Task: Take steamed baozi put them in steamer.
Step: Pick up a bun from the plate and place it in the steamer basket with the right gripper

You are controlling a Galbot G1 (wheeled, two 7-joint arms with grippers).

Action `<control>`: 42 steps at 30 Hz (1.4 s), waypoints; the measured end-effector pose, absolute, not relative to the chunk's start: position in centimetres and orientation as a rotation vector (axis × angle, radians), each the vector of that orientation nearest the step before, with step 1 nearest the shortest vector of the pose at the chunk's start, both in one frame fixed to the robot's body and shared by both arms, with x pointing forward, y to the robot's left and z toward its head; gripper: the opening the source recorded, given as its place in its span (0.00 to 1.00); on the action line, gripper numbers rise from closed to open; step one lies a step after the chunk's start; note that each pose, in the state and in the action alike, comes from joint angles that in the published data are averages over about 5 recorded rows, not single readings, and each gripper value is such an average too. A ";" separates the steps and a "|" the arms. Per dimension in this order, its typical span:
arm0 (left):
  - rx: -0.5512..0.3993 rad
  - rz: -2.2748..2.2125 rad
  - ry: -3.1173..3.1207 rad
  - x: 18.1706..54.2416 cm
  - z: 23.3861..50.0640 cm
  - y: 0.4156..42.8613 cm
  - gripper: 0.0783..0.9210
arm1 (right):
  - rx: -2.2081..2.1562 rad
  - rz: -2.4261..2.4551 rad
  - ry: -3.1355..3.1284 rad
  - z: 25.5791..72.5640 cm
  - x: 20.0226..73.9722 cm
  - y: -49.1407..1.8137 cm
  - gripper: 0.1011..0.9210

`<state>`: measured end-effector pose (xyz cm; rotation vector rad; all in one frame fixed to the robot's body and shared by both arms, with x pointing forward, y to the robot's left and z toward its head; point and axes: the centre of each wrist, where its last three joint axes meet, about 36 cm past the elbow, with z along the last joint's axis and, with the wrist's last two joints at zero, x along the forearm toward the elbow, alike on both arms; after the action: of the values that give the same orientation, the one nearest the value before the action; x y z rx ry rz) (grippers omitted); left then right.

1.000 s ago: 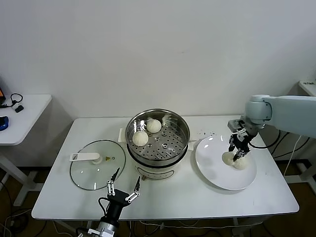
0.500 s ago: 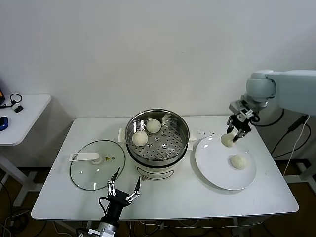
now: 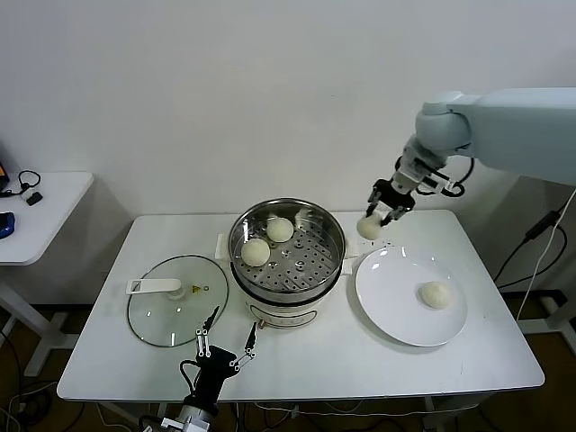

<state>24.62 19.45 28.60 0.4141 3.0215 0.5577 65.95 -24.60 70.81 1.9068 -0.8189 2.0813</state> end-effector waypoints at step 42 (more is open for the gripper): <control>0.398 0.553 3.016 24.7 28.8 19.7 0.88 | 2.383 2.190 -0.387 61.8 66.5 -7.4 0.41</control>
<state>24.70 19.71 28.80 0.3983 3.0164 0.5526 66.47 -7.37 61.78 2.3830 -0.3875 2.1901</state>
